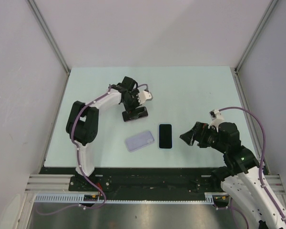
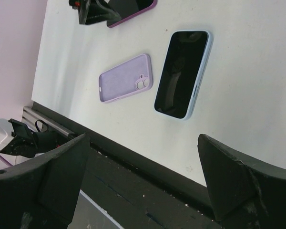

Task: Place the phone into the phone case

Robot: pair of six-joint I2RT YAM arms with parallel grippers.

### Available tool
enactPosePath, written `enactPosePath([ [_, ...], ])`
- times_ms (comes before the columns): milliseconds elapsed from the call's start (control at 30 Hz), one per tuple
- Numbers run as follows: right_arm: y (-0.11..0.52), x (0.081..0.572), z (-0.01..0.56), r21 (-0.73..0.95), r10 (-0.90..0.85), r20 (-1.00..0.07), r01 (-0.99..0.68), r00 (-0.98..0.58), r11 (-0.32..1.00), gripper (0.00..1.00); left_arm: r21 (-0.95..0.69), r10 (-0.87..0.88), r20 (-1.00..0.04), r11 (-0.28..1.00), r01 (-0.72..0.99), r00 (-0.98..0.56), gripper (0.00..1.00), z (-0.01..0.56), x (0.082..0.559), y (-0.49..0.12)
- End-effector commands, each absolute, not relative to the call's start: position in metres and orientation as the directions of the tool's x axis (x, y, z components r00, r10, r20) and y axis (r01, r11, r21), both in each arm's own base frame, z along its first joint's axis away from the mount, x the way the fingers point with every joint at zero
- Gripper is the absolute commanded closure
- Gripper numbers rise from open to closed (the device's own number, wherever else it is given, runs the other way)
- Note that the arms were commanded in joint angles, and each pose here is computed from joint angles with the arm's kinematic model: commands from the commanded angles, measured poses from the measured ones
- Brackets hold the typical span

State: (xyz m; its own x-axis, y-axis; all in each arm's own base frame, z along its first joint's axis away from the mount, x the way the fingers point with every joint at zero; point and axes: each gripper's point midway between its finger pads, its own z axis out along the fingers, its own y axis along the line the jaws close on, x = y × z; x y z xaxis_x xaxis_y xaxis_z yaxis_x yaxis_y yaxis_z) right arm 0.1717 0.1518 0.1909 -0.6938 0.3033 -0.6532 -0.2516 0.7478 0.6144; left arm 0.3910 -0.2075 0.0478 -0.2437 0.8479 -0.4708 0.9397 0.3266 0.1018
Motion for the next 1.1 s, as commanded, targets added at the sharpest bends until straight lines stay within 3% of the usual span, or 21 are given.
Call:
enactPosePath([
  [0, 0.152, 0.173, 0.211, 0.621, 0.32, -0.674, -0.276, -0.665, 0.734, 0.0, 0.049, 0.827, -0.509, 0.307, 0.95, -0.241, 0.01, 0.059, 0.401, -0.21],
  [767, 0.152, 0.175, 0.208, 0.611, 0.308, -0.677, -0.277, -0.669, 0.741, 0.0, 0.013, 0.857, -0.46, 0.27, 0.963, -0.234, 0.03, 0.022, 0.397, -0.218],
  [1067, 0.151, 0.174, 0.209, 0.613, 0.31, -0.677, -0.279, -0.668, 0.739, 0.0, 0.003, 0.858, -0.458, 0.264, 0.964, -0.234, 0.15, 0.015, 0.388, -0.215],
])
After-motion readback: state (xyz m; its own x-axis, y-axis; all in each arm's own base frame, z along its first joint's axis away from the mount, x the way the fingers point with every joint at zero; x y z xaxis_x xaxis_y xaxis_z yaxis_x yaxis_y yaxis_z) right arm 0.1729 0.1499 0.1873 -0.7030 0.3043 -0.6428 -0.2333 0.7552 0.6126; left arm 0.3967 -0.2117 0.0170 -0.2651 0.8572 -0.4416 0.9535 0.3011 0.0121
